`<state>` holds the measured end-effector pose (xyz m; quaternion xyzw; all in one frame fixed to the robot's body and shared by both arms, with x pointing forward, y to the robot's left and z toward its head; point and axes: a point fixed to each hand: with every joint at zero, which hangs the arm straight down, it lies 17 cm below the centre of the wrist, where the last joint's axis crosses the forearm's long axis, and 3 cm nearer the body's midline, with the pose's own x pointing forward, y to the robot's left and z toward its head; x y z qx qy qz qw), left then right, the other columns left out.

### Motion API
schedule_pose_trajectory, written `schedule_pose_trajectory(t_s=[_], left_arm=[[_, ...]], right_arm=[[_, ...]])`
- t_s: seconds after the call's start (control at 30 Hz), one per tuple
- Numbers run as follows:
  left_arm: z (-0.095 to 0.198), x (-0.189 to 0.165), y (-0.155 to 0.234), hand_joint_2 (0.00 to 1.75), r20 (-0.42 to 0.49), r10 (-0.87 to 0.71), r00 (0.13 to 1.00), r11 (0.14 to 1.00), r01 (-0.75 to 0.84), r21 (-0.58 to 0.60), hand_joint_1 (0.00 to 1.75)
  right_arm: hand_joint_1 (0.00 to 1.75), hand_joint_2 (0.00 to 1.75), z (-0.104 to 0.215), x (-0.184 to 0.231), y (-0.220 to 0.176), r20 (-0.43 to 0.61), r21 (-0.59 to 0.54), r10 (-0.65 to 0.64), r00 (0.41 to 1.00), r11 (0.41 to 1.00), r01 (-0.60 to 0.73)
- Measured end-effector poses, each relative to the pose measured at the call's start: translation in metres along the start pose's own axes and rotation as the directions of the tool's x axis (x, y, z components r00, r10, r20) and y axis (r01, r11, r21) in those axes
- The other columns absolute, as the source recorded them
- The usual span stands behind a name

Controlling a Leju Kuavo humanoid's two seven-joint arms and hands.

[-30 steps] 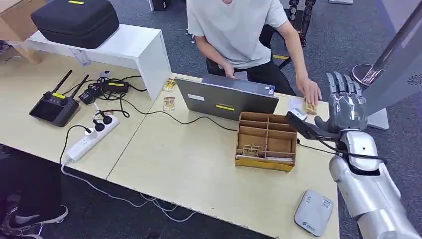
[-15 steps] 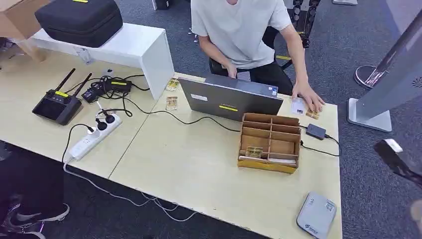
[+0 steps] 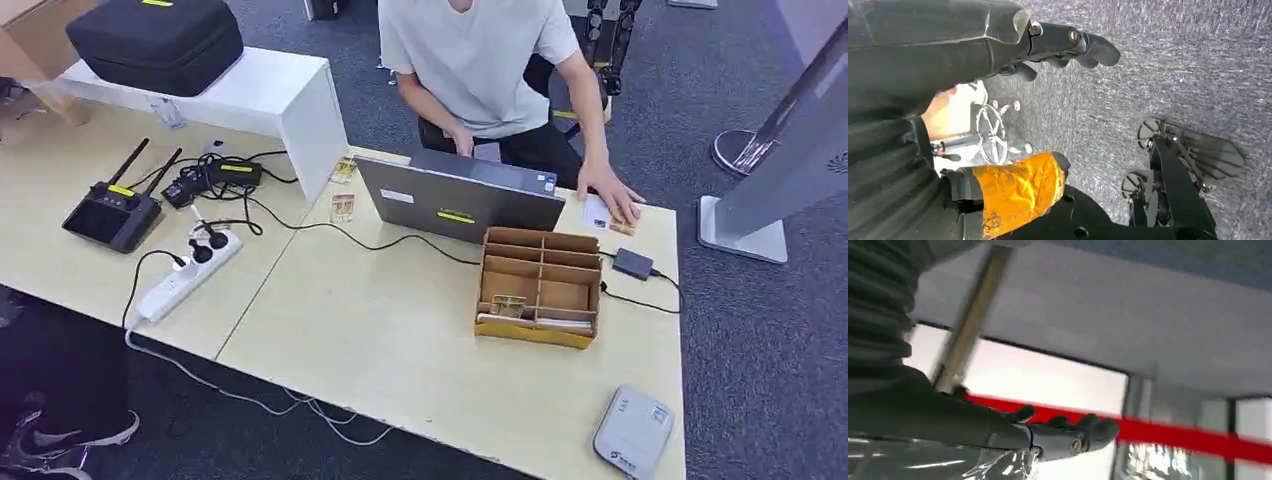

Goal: Pass the card to the sensor for recognition and then transmit it.

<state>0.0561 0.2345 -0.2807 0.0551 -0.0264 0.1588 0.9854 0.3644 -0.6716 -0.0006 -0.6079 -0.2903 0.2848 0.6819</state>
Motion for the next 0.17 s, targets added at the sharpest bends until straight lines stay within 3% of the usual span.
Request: schedule_pose_trajectory(t_s=[0.17], left_arm=[[0.0, -0.002, 0.001, 1.75, -0.01, -0.008, 1.0, 1.0, 0.008, 0.004, 0.0]], right_arm=[[0.0, 1.75, 0.099, -0.071, 0.117, -0.126, 0.262, 0.063, 0.99, 0.965, -0.028]])
